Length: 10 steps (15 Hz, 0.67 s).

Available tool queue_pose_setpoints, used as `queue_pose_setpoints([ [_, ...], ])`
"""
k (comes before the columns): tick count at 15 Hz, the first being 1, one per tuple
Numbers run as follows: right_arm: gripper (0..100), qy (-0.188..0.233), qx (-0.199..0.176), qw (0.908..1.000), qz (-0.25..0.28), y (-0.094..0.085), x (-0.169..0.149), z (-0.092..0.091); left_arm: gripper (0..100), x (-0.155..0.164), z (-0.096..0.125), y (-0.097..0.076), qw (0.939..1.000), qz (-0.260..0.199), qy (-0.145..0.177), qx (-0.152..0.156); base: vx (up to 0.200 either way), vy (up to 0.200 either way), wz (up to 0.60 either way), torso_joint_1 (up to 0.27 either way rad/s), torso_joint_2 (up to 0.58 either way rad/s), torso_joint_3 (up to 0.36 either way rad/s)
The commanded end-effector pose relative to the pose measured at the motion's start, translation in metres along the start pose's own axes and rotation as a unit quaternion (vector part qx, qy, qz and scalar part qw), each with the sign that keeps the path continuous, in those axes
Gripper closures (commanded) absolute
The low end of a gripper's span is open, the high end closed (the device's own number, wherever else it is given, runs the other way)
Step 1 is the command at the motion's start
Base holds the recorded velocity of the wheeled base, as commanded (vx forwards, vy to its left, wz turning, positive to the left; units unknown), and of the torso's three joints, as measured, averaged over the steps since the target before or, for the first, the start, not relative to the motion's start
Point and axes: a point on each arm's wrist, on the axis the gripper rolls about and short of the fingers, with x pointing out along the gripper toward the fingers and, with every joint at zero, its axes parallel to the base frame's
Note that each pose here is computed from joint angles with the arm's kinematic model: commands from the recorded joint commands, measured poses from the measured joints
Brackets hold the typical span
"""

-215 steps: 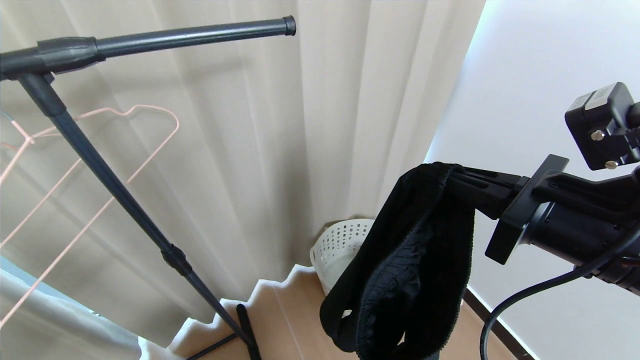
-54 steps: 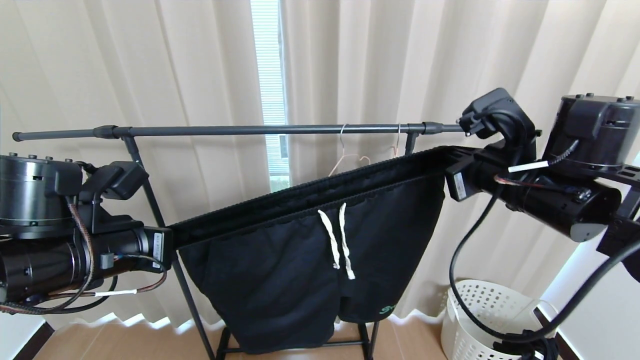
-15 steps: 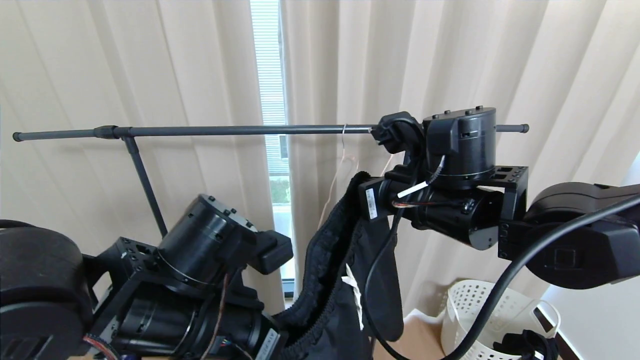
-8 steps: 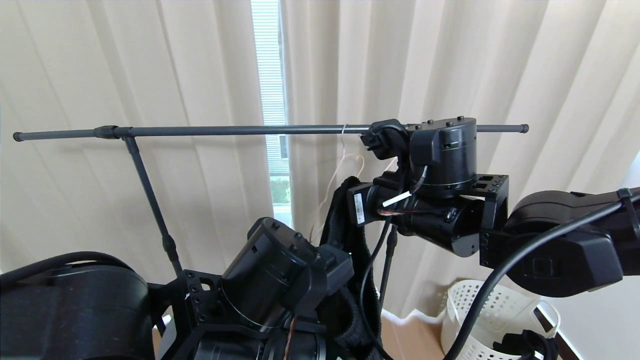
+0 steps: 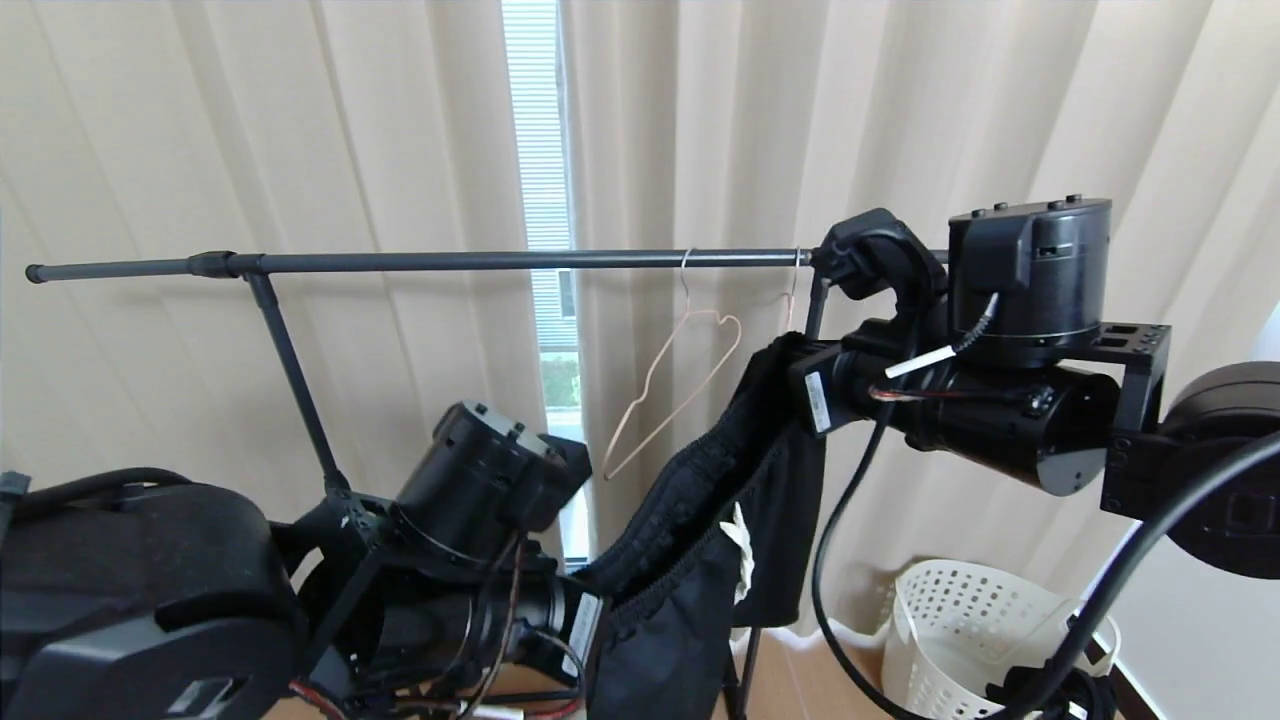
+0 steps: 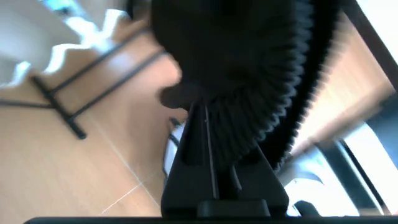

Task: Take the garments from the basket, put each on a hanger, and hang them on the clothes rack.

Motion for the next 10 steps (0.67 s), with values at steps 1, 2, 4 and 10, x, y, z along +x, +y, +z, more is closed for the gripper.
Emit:
queue_pose_setpoints([
  [1,100,0.004,-0.04,0.9991,-0.011,-0.016,-0.027,-0.006,100,-0.003,0.025,0.026,0.9965,0.035,-0.062,-0.043,0.0,0.0,0.0,0.0,0.0,0.0],
  [2,100,0.011,-0.049,0.9987,-0.012,-0.016,-0.03,-0.011,100,-0.005,0.036,0.033,0.9942,0.041,-0.083,-0.055,0.0,0.0,0.0,0.0,0.0,0.0],
  [4,100,0.017,-0.057,0.9981,-0.017,-0.017,-0.031,-0.015,100,-0.007,0.046,0.036,0.9922,0.043,-0.099,-0.062,0.0,0.0,0.0,0.0,0.0,0.0],
  [10,100,0.046,-0.107,0.993,-0.017,-0.015,-0.032,-0.032,100,-0.013,0.08,0.03,0.986,0.031,-0.152,-0.062,0.0,0.0,0.0,0.0,0.0,0.0],
])
